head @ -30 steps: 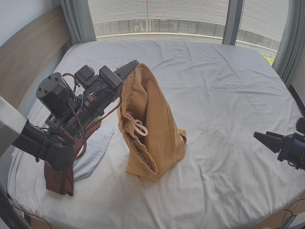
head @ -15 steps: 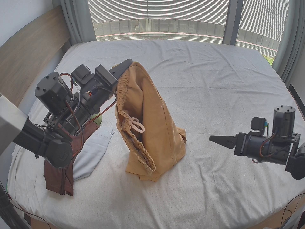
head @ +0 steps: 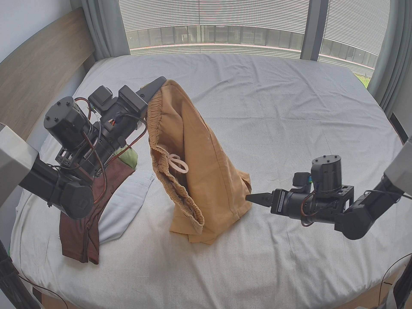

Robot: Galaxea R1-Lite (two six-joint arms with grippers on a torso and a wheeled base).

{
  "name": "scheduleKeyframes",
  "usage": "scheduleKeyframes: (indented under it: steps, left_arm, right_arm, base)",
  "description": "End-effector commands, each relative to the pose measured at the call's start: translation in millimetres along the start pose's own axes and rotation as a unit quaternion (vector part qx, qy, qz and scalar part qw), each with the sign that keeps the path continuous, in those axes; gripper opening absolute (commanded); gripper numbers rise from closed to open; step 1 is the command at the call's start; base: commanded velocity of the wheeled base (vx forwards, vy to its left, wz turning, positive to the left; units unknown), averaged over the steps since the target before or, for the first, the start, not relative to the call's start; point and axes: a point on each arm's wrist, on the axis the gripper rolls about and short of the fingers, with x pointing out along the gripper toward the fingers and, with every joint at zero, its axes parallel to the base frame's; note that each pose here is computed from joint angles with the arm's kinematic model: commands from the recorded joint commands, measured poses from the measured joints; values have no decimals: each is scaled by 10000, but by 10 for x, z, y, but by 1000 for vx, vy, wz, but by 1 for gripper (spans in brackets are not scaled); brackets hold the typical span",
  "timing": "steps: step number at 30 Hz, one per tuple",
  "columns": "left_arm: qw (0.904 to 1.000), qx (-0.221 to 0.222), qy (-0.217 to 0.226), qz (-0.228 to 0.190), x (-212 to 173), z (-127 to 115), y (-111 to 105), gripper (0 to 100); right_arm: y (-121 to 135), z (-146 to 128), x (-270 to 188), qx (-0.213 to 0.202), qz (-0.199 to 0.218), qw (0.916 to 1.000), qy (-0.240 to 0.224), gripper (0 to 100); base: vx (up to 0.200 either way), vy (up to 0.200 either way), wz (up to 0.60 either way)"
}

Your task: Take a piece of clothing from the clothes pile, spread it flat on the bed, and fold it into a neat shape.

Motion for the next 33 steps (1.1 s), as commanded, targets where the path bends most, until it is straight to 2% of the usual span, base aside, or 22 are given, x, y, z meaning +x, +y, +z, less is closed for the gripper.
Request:
scheduleKeyframes:
  steps: [1,7,14,33]
  left_arm:
    - [10000,22,-27,54,-6,19,60,0]
    - [9999,27,-49,117,12,11,145,0]
    - [9997,72,-123,215,15,45,258,0]
    - [9993,135,-212,291,7,120,345,0]
  right_arm:
    - [-55,-165,429,281,-32,9989,367,100]
    - [-136,-276,679,398,-113,9976,550,100]
    - [-182,-289,872,539,-123,9970,549,100]
    - [-163,-302,1227,892,21,9949,472,100]
  base:
    - [0,0,0]
    - [0,0,0]
    - [0,0,0]
    - [0,0,0]
